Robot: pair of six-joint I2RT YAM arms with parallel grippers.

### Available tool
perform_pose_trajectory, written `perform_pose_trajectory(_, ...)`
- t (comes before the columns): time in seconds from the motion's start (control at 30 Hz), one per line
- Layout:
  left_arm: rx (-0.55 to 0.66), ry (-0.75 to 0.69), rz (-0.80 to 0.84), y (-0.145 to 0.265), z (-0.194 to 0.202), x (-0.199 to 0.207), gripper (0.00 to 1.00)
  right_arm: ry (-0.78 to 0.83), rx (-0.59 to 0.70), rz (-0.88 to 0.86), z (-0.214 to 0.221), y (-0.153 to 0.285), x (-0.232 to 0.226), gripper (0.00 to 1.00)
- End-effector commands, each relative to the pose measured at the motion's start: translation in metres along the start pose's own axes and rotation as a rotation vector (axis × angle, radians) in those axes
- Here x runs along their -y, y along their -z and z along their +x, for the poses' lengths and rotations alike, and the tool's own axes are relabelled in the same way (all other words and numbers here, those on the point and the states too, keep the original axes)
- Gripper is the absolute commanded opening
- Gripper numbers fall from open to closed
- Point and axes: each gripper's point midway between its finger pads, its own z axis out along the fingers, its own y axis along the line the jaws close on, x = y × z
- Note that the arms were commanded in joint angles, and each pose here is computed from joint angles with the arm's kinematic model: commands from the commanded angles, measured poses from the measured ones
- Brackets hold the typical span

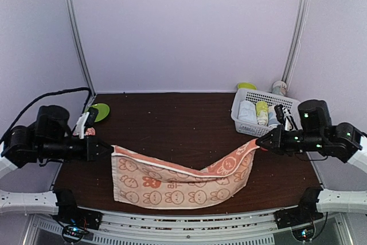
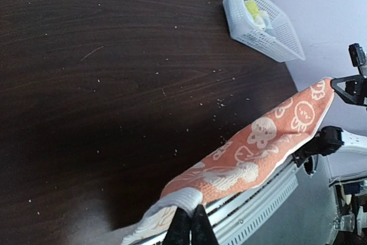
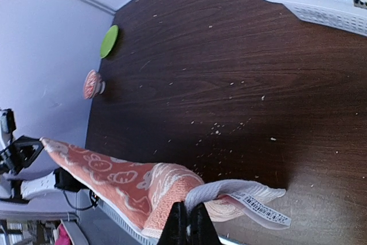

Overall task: Roll the towels
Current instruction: Flatten out the towel at the center of the board, then fold the towel at the center of the board.

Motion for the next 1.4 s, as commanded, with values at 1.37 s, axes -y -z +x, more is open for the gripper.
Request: perform_pose_trajectory(1.37,-0.088,0.226,-0.217,-0.131,0.005,-0.141,0.00,-0.145,-0.075,0.307,0.018,-0.131,0.119,0.00)
